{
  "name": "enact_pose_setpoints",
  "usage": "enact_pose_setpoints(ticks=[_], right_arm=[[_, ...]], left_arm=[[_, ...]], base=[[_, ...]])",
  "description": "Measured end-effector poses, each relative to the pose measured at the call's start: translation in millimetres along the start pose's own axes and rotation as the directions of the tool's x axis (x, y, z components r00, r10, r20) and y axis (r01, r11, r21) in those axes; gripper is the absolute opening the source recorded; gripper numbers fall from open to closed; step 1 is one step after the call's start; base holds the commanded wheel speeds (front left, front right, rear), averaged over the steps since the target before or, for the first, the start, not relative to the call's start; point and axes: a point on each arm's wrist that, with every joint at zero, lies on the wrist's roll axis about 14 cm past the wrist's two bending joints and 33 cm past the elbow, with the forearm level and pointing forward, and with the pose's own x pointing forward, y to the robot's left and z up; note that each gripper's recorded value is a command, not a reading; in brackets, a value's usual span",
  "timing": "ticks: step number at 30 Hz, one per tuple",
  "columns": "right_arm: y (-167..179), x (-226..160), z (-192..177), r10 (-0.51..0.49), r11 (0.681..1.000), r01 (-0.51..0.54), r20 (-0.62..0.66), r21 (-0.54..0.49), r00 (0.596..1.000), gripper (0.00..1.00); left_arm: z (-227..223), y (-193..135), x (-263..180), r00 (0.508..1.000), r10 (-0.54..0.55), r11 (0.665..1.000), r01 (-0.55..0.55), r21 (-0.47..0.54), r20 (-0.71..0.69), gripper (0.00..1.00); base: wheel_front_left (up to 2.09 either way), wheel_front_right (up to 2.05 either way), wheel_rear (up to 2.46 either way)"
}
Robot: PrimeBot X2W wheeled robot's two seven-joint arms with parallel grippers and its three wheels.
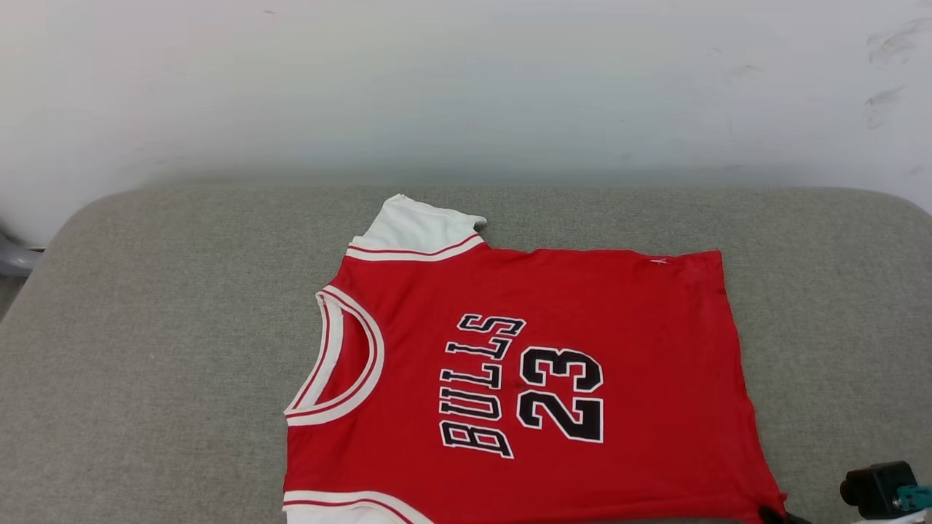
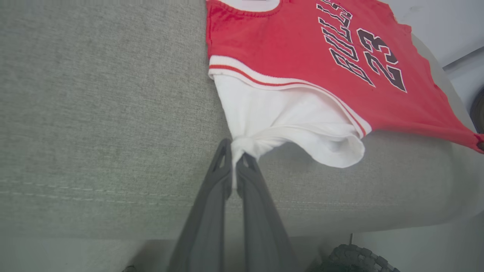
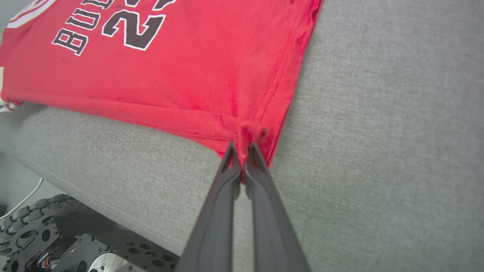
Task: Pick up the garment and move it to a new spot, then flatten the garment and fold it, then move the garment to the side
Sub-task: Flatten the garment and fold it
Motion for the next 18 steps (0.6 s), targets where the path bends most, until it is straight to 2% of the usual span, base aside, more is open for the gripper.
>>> enact_pose_setpoints(ticks=[8,18], right_arm=[[2.3,4.7,18.7,0.008,1.000,-0.008,0.048,-0.006,0.999,0.00],[-1.9,28.0,53.4,0.013,1.000,-0.012,0.103,-0.017,0.995,0.00]], left_arm=[[41.0,-8.6,18.6,0.995,-0.062,0.992,0.052,0.116,0.083,0.00],[106.5,-28.9,70.9,0.977,-0.181,0.947,0.141,0.290,0.116,0.00]], base=[[0.00,0.00,0.00],[0.00,0.00,0.00]])
